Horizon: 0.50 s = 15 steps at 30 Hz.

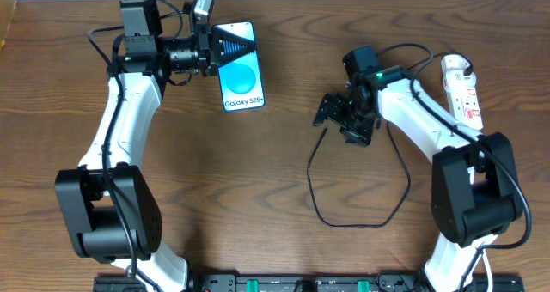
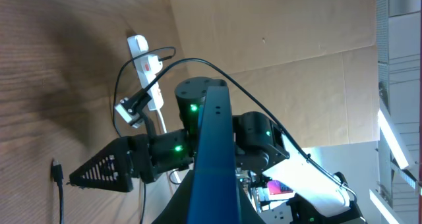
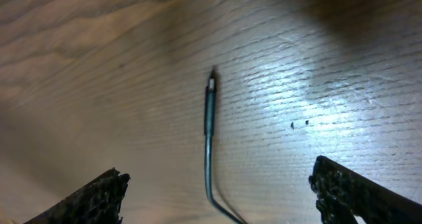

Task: Plug charger to phone and switch on socket
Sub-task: 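Move the right gripper to the black cable and grasp its plug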

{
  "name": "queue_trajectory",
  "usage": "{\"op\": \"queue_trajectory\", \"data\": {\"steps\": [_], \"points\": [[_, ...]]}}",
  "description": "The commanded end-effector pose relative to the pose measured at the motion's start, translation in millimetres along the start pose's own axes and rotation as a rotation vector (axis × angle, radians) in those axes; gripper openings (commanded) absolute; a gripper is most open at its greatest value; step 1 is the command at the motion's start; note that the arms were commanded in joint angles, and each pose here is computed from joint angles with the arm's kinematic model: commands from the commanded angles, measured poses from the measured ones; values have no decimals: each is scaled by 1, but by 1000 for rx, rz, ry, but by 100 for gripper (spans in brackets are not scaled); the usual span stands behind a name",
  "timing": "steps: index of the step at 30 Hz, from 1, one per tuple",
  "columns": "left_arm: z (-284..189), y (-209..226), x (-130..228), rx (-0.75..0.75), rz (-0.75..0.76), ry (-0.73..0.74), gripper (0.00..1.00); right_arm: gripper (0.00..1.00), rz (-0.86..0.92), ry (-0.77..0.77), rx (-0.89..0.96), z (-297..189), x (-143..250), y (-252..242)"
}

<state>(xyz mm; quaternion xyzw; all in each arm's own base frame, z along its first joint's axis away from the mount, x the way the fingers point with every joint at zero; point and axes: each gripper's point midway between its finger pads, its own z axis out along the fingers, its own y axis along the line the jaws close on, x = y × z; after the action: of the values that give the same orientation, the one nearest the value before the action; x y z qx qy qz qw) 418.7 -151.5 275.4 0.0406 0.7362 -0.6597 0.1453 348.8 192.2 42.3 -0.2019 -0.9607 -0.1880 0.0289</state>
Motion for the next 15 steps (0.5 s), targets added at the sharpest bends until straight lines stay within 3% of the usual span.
{"op": "queue_trajectory", "data": {"steps": [1, 15], "points": [[-3, -17, 5, 28, 50, 13, 7, 88, 30, -46, 54, 7, -3, 2], [-3, -17, 5, 28, 50, 13, 8, 77, 59, -142, 155, 14, -1, -1]]}}
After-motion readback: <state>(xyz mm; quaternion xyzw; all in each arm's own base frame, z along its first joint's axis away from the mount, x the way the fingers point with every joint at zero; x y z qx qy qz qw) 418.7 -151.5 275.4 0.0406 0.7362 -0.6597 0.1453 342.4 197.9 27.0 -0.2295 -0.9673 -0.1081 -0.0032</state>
